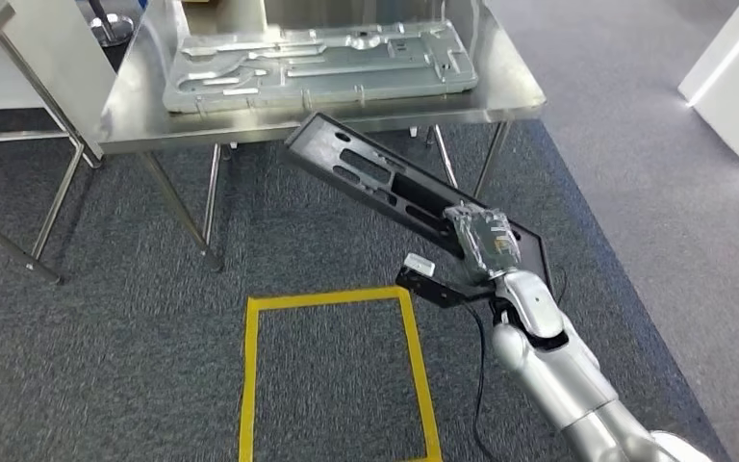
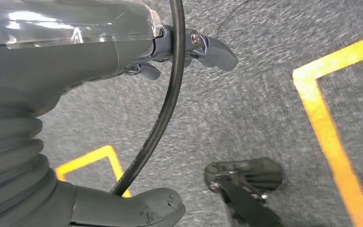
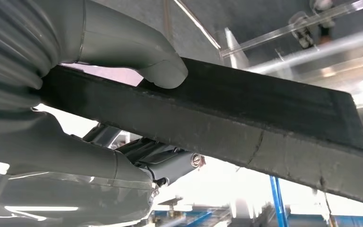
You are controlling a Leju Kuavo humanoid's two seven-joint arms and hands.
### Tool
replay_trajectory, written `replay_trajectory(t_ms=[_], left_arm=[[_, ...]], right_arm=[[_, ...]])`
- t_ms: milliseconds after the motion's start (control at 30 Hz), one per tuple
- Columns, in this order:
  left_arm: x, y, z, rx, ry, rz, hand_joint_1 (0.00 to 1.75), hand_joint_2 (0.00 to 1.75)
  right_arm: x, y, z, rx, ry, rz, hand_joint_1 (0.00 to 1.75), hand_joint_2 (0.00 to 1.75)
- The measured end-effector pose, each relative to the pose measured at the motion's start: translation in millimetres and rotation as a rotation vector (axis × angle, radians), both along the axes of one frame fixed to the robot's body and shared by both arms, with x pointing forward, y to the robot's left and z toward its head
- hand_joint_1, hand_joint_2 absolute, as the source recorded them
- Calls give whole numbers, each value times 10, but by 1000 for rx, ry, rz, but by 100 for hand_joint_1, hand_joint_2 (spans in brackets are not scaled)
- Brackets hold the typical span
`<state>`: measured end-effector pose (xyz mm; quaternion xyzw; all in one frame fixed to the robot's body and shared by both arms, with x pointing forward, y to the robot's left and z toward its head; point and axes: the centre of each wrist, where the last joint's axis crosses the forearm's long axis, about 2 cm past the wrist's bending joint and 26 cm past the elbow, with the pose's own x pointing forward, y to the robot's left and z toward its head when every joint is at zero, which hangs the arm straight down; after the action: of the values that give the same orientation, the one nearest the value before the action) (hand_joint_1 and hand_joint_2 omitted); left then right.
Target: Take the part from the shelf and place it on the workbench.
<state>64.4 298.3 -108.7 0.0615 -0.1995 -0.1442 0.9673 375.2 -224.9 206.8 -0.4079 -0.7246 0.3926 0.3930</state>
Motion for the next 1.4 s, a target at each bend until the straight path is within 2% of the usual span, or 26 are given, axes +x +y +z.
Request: replay_trajectory(t_ms=[167,500,633,800,1133,1400], left_arm=[[111,-10,18,-4,-13,-15,0,175],[87,-9,14,-3,-3,-16,0,175],[100,-4,16,-1,2,-11,0,175],[142,-7,23,-3,-6,-17,0,175],[93,-21,14,-19,-2,-12,0,175],[94,-21,15,-18,-4,-12,0,175]], right_arm=[[118,85,160,-121,-18,42,175,175],[118,106,105,-213,10,78,175,175],[55,240,60,-292,62,149,175,175],[13,356,74,-303,59,186,175,175],[-124,588,132,-365,60,266,175,175],[-93,334,181,-437,35,237,175,175]])
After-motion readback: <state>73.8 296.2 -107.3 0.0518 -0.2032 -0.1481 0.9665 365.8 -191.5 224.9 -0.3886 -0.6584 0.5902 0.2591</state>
